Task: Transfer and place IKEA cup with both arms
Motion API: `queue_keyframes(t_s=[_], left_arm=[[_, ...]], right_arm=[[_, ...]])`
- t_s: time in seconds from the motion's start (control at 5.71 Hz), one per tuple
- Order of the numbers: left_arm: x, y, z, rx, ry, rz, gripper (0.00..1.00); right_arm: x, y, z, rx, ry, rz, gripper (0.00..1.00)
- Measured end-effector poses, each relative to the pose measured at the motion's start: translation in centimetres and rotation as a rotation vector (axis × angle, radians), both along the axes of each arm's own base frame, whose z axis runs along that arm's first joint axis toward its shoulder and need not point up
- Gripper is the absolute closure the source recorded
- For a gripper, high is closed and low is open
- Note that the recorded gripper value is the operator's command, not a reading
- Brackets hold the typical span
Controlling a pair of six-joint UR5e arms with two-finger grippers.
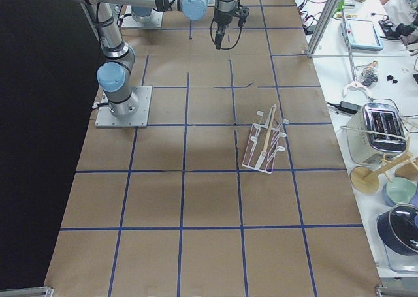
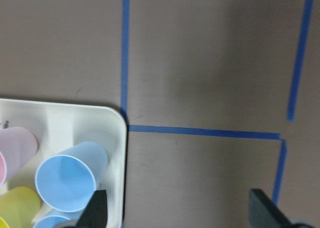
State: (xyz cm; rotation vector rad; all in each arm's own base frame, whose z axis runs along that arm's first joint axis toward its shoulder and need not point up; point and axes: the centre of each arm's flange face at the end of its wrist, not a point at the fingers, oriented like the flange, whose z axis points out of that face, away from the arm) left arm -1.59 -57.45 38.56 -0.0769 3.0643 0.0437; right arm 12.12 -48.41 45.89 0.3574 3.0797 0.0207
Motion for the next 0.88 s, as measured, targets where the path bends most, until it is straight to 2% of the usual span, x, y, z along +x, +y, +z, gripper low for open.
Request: queue_keyframes(t_s=[0.35, 0.53, 0.88], left_arm=[[-9.1, 2.4, 7.1, -0.046, -0.001, -0.063, 0.02], [-11.1, 3.9, 9.0, -0.065, 0.0, -0.093, 0.02], [-12.1, 5.0, 9.4, -0.055, 0.023, -0.108, 0.02]], right_arm=[[2.5, 1.4, 2.6, -0.02, 0.042, 0.025, 0.0], [3.4, 2.1, 3.3, -0.021, 0.04, 0.036, 0.0], [3.6, 2.6, 4.4, -0.024, 0.017, 0.038, 0.0]])
